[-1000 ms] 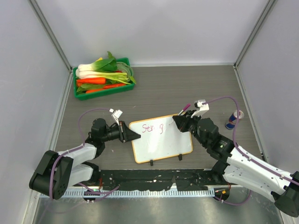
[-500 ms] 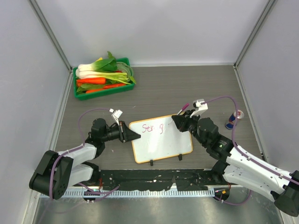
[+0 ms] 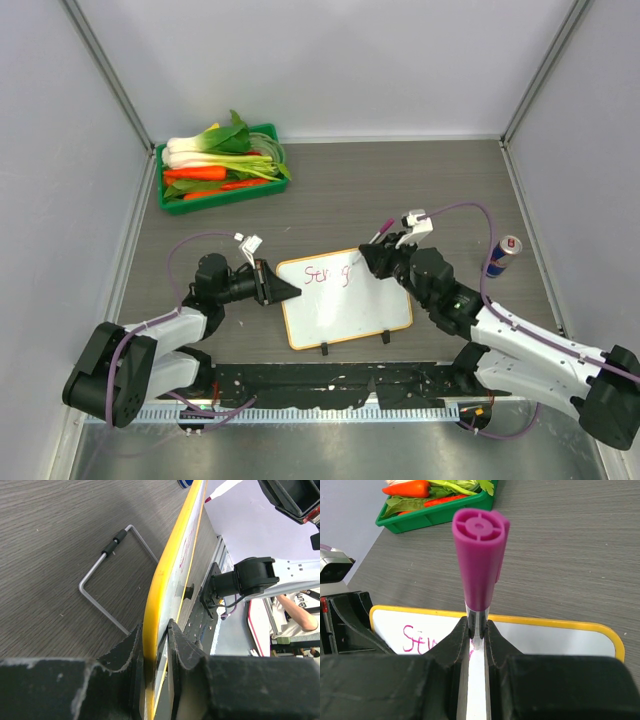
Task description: Write a sentence on the whiteboard
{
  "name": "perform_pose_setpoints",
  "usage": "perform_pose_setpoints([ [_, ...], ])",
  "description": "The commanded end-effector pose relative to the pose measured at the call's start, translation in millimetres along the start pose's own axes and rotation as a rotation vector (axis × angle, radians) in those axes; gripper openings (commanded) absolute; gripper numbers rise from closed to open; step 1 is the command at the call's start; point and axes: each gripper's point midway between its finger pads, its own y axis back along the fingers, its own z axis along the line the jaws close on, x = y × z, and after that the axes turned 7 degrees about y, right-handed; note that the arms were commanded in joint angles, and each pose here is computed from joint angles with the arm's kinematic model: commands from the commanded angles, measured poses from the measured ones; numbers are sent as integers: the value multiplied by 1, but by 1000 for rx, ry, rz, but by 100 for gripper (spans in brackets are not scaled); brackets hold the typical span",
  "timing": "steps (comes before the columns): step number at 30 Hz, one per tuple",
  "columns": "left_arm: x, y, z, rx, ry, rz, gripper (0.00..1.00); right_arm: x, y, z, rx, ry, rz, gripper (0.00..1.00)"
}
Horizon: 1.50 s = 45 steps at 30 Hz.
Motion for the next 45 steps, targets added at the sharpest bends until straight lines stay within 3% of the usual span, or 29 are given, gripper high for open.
perform_pose_setpoints([
  [1, -4, -1, 16, -72, -28, -23, 0, -13, -4, 3, -10, -9, -63, 1],
  [28, -3, -1, 17, -74, -24, -19, 0, 1, 4, -28, 128, -8, -42, 1],
  [45, -4, -2, 17, -73, -25, -20, 0, -28, 3, -6, 45, -52, -106, 1],
])
